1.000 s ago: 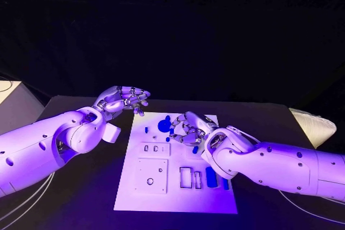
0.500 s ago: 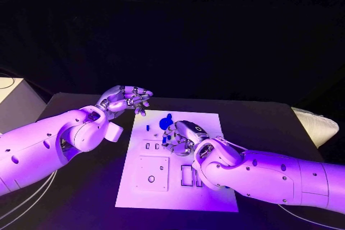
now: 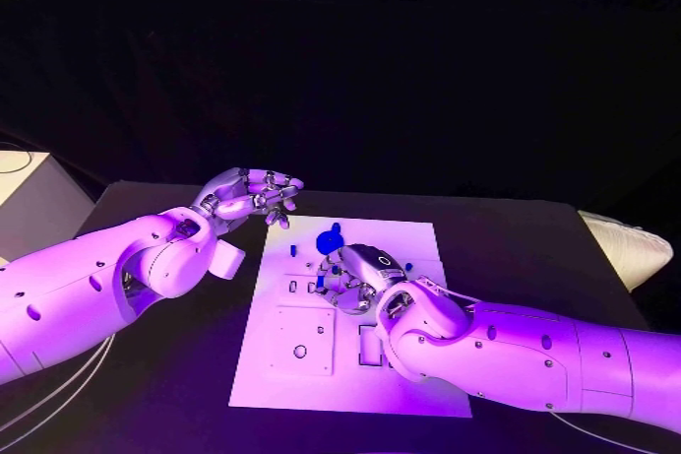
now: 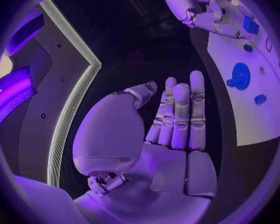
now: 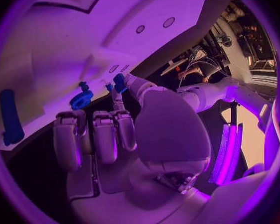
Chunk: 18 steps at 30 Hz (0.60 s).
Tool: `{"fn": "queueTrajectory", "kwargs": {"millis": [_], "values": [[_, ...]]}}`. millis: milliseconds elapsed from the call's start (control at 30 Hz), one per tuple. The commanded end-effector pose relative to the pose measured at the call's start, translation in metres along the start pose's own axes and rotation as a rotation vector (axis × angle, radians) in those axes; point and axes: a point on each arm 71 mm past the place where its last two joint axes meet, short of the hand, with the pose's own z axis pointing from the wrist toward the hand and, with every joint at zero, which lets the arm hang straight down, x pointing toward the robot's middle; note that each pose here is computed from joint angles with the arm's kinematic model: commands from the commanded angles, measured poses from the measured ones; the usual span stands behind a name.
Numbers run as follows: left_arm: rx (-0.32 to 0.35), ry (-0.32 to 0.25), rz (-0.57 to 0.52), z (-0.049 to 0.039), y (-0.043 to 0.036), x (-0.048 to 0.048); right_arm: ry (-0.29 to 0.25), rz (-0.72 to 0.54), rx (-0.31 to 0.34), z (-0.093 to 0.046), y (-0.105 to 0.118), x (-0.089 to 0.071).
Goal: Assemble the parts on the task board
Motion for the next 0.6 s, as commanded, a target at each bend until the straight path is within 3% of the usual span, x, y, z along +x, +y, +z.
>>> {"fn": "queueTrajectory", "kwargs": {"millis": [33, 600], "values": [[0.006, 0.02, 0.0, 0.0002, -0.0006, 0.0022, -0.013, -0.048, -0.019, 0.0008, 0.0006, 0.0016], [0.003, 0.027, 0.001, -0.0012, -0.001, 0.0019, -0.028, -0.108, -0.037, 0.0013, 0.0003, 0.0099]]}}
